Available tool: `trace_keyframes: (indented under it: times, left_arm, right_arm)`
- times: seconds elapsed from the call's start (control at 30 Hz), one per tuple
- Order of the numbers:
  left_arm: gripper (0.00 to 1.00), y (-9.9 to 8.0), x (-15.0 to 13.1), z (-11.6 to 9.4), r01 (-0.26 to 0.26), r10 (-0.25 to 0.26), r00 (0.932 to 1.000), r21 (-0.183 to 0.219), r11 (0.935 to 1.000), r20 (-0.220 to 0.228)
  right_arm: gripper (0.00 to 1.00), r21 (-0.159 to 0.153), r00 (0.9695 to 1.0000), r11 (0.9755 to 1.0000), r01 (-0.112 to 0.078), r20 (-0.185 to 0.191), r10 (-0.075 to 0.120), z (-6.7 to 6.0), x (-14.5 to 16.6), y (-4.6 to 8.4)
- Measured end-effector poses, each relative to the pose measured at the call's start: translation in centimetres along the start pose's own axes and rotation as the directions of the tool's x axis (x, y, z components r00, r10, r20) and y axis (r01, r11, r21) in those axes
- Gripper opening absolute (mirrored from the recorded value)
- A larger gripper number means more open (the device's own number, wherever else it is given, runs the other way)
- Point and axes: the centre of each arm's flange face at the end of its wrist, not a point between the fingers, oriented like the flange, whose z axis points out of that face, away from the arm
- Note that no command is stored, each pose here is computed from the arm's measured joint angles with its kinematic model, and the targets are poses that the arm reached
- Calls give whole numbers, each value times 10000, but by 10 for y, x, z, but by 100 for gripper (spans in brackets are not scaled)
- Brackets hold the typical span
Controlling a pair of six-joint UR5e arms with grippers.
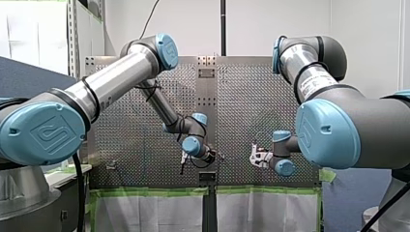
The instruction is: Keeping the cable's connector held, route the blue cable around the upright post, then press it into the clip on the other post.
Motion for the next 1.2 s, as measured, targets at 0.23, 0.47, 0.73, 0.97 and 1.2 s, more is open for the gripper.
trace_keyframes:
  times: [0.23,0.47,0.73,0.97,1.2]
  left_arm:
    - [100,-11,2,-14,-154,154,9999,207,9997,22]
    - [100,-17,5,-30,-258,256,9997,315,9992,61]
    - [100,-26,12,-40,-343,345,9994,397,9986,-39]
    - [100,-34,13,-43,-384,385,9993,486,9981,-5]
    - [100,-37,13,-44,-400,401,9992,523,9978,-8]
  right_arm:
    - [0,-7,10000,10000,-8,-14,8,0,0,1]
    - [0,-15,10000,10000,-10,-23,10,1,0,1]
    - [0,-29,10000,10000,-22,-6,22,0,0,2]
    - [0,-36,10000,10000,-41,-4,41,0,0,3]
    - [0,-35,10000,10000,-57,-6,57,0,0,2]
